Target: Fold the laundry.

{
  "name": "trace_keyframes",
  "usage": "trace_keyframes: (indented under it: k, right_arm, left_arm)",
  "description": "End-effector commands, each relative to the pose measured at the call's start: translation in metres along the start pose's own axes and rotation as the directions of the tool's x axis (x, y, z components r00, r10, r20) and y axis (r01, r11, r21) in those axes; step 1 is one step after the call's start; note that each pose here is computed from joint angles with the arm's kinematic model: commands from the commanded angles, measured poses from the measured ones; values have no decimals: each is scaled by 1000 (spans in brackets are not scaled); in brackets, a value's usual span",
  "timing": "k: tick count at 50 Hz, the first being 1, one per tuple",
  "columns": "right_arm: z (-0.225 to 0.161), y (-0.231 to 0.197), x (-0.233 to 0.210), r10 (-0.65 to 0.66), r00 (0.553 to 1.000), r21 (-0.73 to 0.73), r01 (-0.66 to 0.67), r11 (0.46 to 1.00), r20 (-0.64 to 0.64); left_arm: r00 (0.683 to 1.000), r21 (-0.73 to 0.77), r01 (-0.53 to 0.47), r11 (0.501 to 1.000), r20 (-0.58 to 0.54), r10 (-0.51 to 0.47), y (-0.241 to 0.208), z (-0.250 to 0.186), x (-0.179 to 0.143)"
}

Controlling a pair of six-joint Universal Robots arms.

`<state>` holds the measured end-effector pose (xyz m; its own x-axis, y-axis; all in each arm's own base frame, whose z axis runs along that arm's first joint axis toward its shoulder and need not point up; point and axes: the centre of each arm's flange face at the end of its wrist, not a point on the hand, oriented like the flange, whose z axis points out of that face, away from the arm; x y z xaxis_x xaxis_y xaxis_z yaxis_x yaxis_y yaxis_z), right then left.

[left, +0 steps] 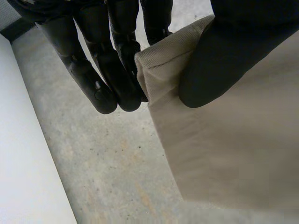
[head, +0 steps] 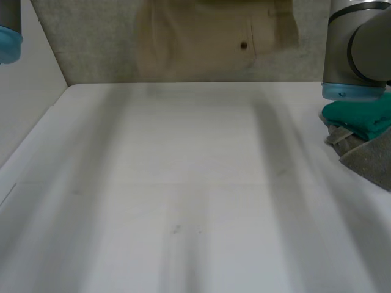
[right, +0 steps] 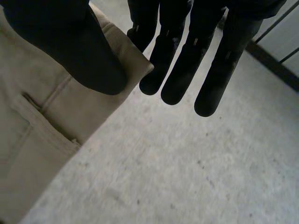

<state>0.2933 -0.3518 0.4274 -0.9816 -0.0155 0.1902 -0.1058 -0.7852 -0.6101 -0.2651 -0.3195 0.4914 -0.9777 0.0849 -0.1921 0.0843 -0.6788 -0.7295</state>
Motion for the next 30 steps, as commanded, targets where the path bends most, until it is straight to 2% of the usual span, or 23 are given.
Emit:
trace_keyframes:
  k: [1,6,9,12,13,16,17,21,24,28,30]
  right_arm:
    - [-26,30,-22,-1,993,-123,15,992,114]
    - [-65,71,-38,15,975,-282,50,958,222]
    - [-104,104,-50,36,956,-403,88,911,290]
    - [-149,136,-57,60,934,-516,141,845,352]
    - [-172,150,-61,79,921,-566,165,807,381]
    - [-202,165,-65,104,901,-621,204,757,422]
    - [-219,170,-65,115,888,-649,232,724,446]
    - [-243,169,-60,130,857,-689,300,659,498]
    - [-245,161,-57,134,842,-696,330,638,522]
    - [-240,137,-49,146,814,-698,373,611,562]
    - [-237,119,-45,158,786,-695,408,592,597]
  left_arm:
    - [997,-200,-45,979,-75,30,57,-27,10]
    - [986,-345,-73,936,-164,16,109,-62,27]
    - [974,-444,-101,890,-227,-2,150,-93,40]
    - [957,-547,-134,826,-287,-34,190,-132,54]
    - [949,-592,-156,790,-311,-46,209,-151,59]
    - [933,-652,-200,731,-354,-60,231,-180,66]
    - [922,-678,-236,696,-382,-60,241,-197,67]
    - [890,-685,-321,655,-454,-38,240,-217,66]
    - [872,-675,-362,643,-489,-23,228,-222,63]
    - [844,-660,-410,630,-536,-12,191,-224,54]
    - [835,-660,-423,621,-551,-16,178,-226,50]
